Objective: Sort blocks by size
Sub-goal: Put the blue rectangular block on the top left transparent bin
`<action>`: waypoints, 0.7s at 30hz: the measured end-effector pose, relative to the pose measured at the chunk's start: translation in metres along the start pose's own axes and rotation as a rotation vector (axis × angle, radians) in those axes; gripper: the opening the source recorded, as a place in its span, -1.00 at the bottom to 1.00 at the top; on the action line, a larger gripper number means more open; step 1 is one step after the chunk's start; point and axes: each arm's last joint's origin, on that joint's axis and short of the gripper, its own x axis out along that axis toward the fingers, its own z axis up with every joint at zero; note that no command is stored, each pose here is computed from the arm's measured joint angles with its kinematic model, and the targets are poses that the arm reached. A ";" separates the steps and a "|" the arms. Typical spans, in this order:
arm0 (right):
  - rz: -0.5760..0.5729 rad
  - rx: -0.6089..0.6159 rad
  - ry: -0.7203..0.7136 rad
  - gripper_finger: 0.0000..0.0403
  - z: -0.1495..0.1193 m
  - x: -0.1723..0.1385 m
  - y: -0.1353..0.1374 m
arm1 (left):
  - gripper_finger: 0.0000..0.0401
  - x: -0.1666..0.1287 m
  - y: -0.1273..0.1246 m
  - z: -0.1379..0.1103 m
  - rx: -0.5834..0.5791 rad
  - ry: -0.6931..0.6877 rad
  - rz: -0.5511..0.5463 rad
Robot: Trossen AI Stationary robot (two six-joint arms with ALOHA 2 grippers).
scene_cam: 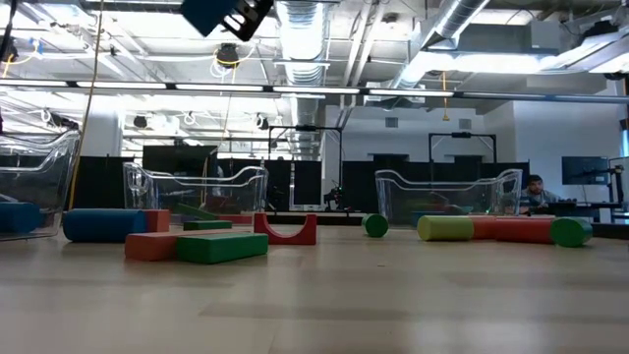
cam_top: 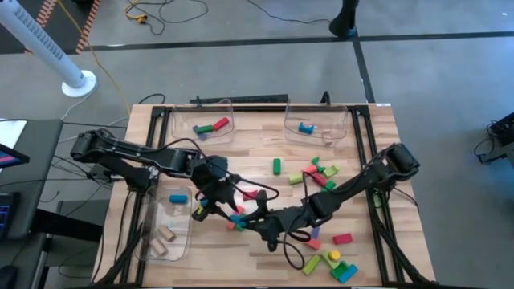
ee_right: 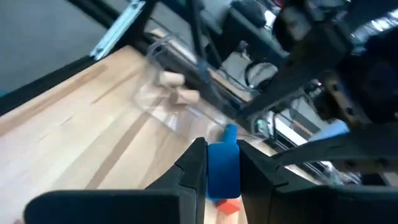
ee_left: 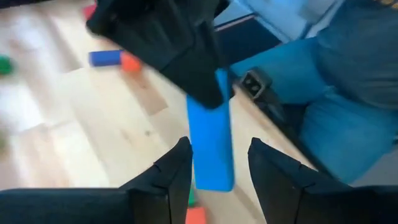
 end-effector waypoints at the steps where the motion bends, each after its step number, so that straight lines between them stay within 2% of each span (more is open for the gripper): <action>1: -0.015 0.014 0.004 -0.54 0.001 -0.001 -0.003 | -0.25 -0.004 -0.001 0.000 0.008 0.008 0.038; 6: -0.066 0.092 0.015 -0.54 0.001 -0.003 -0.014 | -0.23 -0.016 -0.006 0.000 0.068 0.067 0.255; 13: -0.098 0.200 0.028 -0.54 -0.004 -0.001 -0.031 | -0.22 -0.012 -0.021 0.000 0.123 0.138 0.398; 18: -0.119 0.225 0.049 -0.54 -0.009 0.002 -0.037 | -0.22 -0.014 -0.026 -0.002 0.101 0.194 0.533; 21: -0.128 0.239 0.061 -0.54 -0.011 0.003 -0.040 | -0.22 -0.020 -0.029 -0.004 0.079 0.213 0.572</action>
